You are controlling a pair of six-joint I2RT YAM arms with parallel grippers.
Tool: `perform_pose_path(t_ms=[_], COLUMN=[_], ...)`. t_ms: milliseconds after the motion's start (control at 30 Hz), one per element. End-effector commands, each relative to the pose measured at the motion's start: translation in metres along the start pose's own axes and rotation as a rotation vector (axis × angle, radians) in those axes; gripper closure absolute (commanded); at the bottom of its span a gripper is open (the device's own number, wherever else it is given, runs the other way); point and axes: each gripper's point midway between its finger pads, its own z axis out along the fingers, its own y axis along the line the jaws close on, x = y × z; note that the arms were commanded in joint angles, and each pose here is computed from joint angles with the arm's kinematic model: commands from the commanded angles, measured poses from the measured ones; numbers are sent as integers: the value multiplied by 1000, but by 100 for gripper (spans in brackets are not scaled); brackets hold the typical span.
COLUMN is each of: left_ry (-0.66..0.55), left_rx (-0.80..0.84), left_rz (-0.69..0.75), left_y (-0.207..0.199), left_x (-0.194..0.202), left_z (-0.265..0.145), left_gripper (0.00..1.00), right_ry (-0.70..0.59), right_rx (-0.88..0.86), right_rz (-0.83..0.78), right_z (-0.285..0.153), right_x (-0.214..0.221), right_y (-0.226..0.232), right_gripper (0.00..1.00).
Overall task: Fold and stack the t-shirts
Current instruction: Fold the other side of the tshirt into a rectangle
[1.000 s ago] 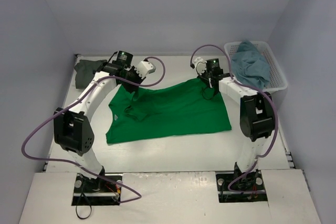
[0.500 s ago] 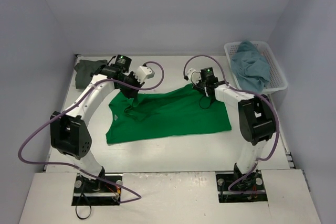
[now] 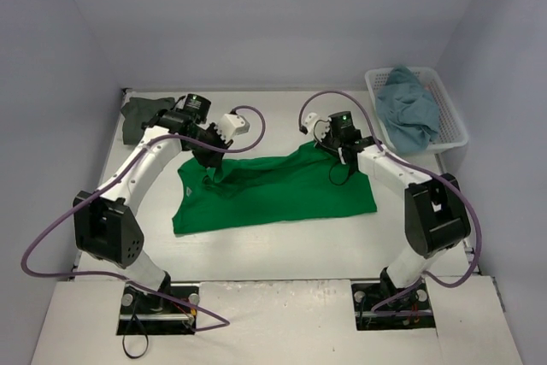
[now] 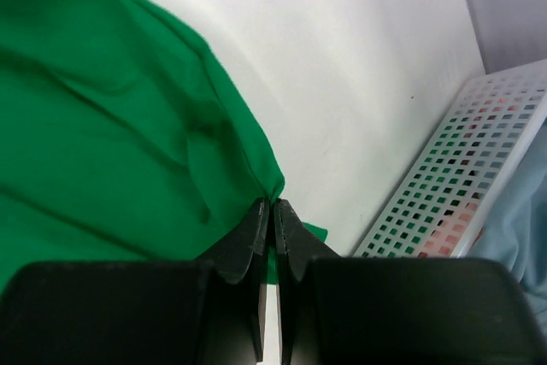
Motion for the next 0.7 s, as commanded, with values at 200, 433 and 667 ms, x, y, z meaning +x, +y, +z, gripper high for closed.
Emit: perform_pose_path(t_ms=[200, 433, 667], left_ry=[-15, 18, 59], left_rx=[41, 49, 69], left_rz=[13, 22, 22], left_y=[-25, -36, -48], left_x=[2, 13, 28], left_z=[-18, -25, -25], left_gripper=[100, 100, 100], right_ry=[-19, 1, 42], right_rx=[0, -41, -102], right_rz=[-79, -127, -195], right_z=[-42, -60, -73], right_x=[-8, 4, 26], right_y=[12, 24, 42], right_gripper=[100, 100, 100])
